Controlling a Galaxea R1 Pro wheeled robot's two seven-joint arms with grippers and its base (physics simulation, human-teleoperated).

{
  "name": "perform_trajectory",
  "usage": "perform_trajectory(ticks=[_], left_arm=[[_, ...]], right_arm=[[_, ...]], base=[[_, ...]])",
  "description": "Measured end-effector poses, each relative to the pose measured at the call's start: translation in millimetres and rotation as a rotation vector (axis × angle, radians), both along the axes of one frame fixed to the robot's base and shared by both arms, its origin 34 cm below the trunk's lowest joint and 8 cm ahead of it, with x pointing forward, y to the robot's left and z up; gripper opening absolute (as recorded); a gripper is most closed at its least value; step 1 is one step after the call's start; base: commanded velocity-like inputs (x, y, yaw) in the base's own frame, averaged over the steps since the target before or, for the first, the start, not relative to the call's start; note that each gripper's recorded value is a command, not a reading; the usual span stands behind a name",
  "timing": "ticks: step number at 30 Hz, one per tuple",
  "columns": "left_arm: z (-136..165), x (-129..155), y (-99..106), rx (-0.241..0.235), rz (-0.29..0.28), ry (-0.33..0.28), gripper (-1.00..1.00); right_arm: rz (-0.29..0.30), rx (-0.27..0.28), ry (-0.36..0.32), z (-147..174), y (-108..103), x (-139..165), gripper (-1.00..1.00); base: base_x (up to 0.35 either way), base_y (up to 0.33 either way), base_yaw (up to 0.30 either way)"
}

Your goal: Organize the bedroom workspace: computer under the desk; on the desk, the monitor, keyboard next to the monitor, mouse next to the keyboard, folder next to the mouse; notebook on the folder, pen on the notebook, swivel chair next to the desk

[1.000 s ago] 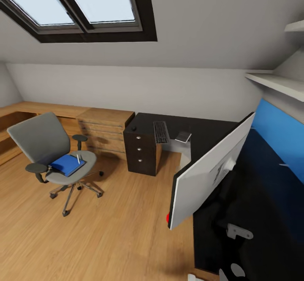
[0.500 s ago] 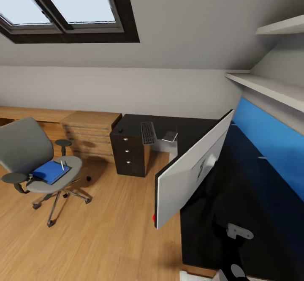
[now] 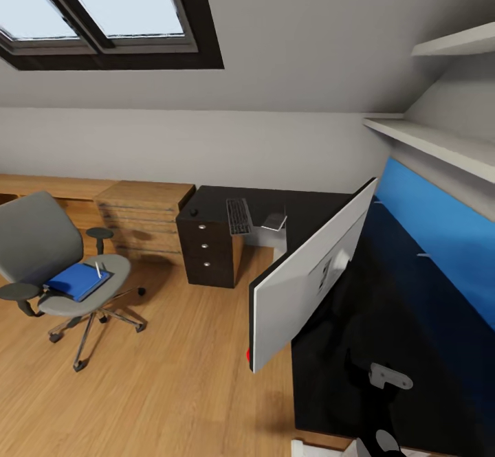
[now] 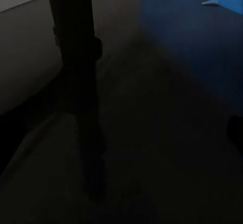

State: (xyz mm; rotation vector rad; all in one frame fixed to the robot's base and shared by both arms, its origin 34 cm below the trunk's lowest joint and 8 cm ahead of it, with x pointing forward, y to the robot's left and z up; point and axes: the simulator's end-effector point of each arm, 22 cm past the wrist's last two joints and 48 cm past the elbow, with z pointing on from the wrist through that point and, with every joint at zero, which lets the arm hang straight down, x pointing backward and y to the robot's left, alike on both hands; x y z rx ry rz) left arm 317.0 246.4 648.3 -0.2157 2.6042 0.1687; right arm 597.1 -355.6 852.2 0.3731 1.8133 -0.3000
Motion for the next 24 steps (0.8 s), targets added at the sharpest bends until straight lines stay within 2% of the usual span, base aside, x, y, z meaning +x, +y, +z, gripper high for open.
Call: perform_trajectory(ticks=[9, 20, 24], left_arm=[[-3, 13, -1, -0.009, -0.006, -0.019, 1.0], [-2, 41, 24, 0.018, 0.001, -0.064, 1.0], [-4, 48, 32, 0.015, 0.031, -0.066, 1.0]], right_arm=[[-0.004, -0.004, 0.042, -22, -2, -7, 1.0], [-0.001, -0.007, 0.047, -32, -2, -4, 1.0], [0.002, -0.01, 0.047, -35, -3, -2, 1.0]], base=[[0.0, 0.0, 0.0], [0.0, 0.0, 0.0], [0.0, 0.0, 0.0]])
